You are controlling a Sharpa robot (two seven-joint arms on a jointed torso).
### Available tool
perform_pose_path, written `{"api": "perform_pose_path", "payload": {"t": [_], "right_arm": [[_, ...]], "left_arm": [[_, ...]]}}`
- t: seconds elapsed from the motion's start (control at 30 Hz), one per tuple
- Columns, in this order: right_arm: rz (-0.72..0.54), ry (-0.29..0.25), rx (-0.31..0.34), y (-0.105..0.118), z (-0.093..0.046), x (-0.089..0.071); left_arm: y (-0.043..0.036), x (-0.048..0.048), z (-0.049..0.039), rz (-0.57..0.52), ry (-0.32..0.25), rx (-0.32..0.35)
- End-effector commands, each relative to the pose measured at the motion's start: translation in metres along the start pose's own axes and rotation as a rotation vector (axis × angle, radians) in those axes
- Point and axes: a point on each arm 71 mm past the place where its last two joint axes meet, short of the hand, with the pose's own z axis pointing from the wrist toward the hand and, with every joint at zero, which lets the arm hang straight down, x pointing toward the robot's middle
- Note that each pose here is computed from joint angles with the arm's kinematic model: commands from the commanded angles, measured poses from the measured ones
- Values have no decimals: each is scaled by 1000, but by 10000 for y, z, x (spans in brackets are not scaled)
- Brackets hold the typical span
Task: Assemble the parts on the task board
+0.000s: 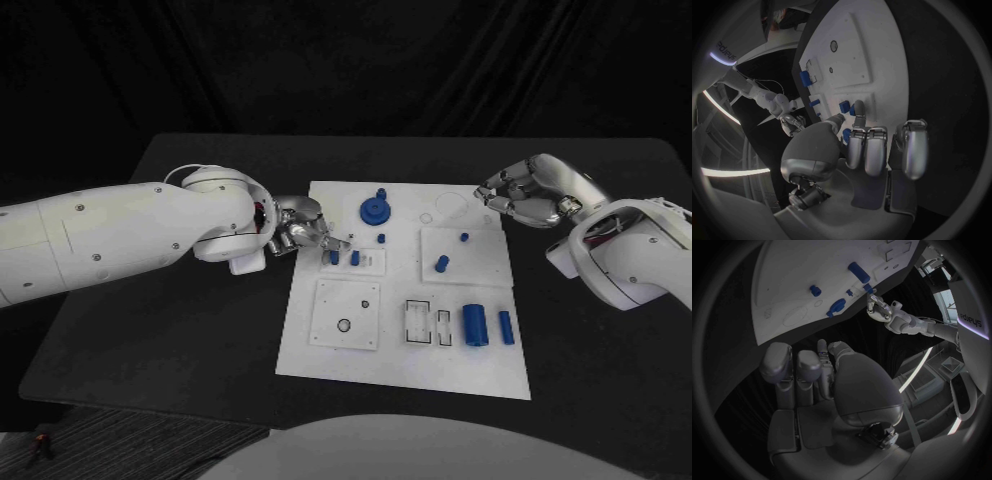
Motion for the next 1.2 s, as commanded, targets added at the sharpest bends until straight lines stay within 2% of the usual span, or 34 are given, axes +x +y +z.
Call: {"api": "perform_pose_path", "payload": {"t": [0.03,1.2], "right_arm": [[-4,3,16,-16,-6,8],[-3,4,15,-18,-3,16]], "left_arm": [[-26,-3,-2,-1,0,21],[-24,4,11,12,32,15]]}}
